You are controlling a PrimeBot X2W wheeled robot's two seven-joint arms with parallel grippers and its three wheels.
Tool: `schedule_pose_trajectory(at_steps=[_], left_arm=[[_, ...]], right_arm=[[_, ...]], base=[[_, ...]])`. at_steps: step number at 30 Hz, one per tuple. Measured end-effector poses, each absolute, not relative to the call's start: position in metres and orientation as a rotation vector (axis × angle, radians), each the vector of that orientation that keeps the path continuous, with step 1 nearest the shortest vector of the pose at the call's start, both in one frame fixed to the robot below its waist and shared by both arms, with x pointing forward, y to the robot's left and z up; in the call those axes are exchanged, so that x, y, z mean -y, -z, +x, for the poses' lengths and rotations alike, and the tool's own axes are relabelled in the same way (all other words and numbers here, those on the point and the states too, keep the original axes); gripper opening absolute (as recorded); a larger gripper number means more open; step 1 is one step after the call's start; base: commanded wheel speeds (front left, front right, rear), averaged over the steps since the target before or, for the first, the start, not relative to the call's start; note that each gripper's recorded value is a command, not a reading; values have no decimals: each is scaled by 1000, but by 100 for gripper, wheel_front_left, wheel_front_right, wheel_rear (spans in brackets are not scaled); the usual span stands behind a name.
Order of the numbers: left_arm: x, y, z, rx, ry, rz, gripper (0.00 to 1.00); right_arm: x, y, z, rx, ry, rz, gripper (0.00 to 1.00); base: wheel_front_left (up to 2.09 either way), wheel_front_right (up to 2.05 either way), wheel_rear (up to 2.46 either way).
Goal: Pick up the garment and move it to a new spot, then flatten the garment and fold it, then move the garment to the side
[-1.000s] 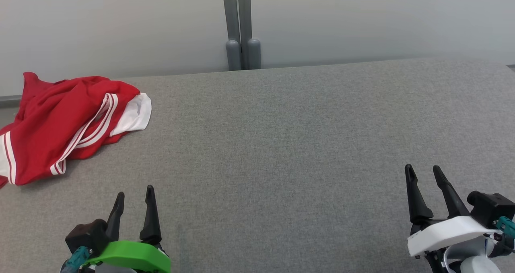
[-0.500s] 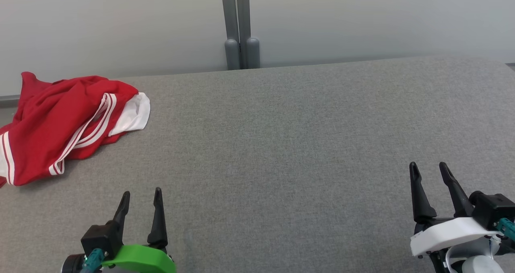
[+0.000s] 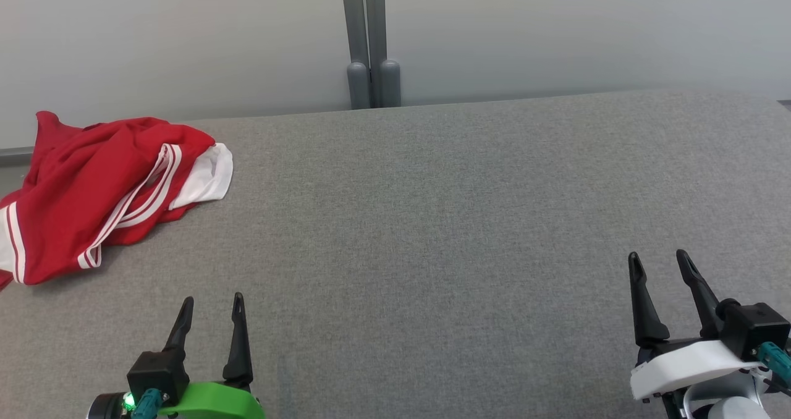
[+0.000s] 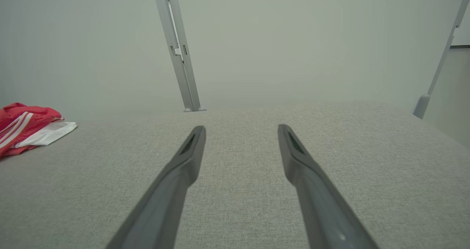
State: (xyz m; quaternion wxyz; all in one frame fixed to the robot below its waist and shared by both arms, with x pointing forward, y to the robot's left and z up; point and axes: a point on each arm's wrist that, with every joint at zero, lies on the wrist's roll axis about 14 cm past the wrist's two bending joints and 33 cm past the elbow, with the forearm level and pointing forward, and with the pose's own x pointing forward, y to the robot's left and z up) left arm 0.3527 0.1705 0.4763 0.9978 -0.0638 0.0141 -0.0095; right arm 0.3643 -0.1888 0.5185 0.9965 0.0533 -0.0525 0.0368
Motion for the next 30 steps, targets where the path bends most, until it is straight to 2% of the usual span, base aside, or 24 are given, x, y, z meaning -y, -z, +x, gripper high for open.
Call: schedule_pose_trajectory(at_steps=[23,30], left_arm=[[-170,-477,352,-10,34,-62,100],[-175,-478,348,-8,18,-71,100]], right_arm=[[193,-513,356,101,-65,56,100],[173,-508,356,85,-118,83,100]], base=[[0,0,0],[0,0,0]])
